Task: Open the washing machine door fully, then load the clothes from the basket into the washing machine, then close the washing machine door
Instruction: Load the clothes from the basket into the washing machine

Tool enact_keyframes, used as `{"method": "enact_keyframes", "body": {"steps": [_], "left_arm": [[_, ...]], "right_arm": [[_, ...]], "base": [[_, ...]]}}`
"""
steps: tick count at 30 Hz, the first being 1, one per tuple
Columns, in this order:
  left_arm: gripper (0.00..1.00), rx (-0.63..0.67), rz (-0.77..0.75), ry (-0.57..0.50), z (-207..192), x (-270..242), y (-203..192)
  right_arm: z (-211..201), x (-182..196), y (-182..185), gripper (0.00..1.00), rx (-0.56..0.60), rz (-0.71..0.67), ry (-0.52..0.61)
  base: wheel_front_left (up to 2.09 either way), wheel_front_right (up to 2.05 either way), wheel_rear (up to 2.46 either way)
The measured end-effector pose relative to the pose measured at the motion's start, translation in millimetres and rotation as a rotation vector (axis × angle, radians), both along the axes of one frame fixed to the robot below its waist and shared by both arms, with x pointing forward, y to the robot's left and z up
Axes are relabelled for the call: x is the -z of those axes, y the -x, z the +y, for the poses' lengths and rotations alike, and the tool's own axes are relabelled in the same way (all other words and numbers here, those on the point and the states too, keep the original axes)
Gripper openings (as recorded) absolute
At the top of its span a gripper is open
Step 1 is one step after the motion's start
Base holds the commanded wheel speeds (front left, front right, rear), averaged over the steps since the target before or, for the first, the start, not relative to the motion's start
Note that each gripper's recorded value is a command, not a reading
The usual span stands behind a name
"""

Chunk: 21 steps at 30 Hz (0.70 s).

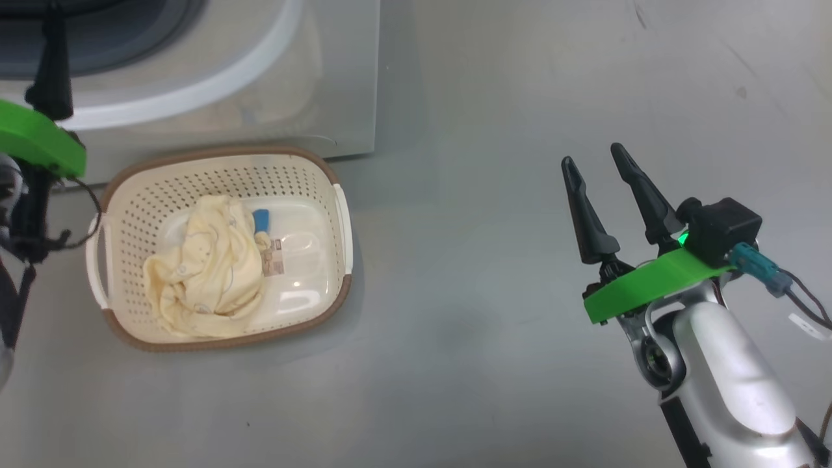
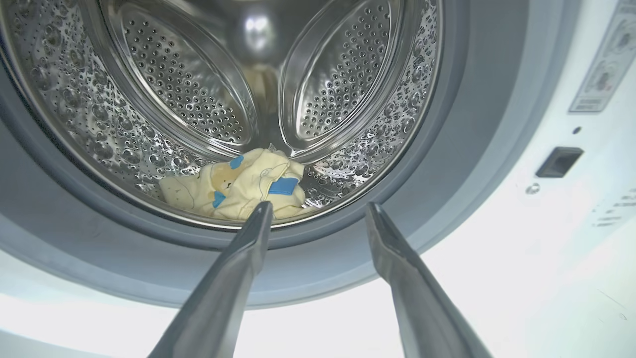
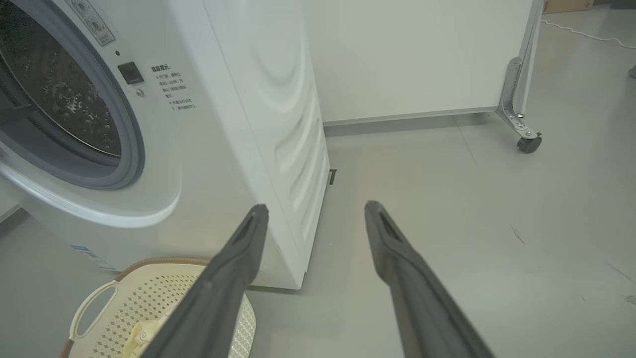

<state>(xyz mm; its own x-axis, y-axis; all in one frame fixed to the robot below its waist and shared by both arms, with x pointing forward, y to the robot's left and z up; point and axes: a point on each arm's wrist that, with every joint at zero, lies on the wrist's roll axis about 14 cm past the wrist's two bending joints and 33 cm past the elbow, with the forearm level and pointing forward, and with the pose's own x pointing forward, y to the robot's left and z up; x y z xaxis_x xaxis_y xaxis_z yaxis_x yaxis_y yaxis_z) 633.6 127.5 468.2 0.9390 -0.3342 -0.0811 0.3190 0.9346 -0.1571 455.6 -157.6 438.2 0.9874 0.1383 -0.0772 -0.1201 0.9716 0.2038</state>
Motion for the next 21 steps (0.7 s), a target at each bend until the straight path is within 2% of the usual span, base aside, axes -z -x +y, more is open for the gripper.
{"method": "enact_keyframes", "body": {"steps": [21], "left_arm": [[1.0,-0.093,-0.069,0.066,27,-34,183]], "right_arm": [[21,-67,56,1.0,-0.058,-0.147,-0.029]], "base": [[0.0,0.0,0.0]]}}
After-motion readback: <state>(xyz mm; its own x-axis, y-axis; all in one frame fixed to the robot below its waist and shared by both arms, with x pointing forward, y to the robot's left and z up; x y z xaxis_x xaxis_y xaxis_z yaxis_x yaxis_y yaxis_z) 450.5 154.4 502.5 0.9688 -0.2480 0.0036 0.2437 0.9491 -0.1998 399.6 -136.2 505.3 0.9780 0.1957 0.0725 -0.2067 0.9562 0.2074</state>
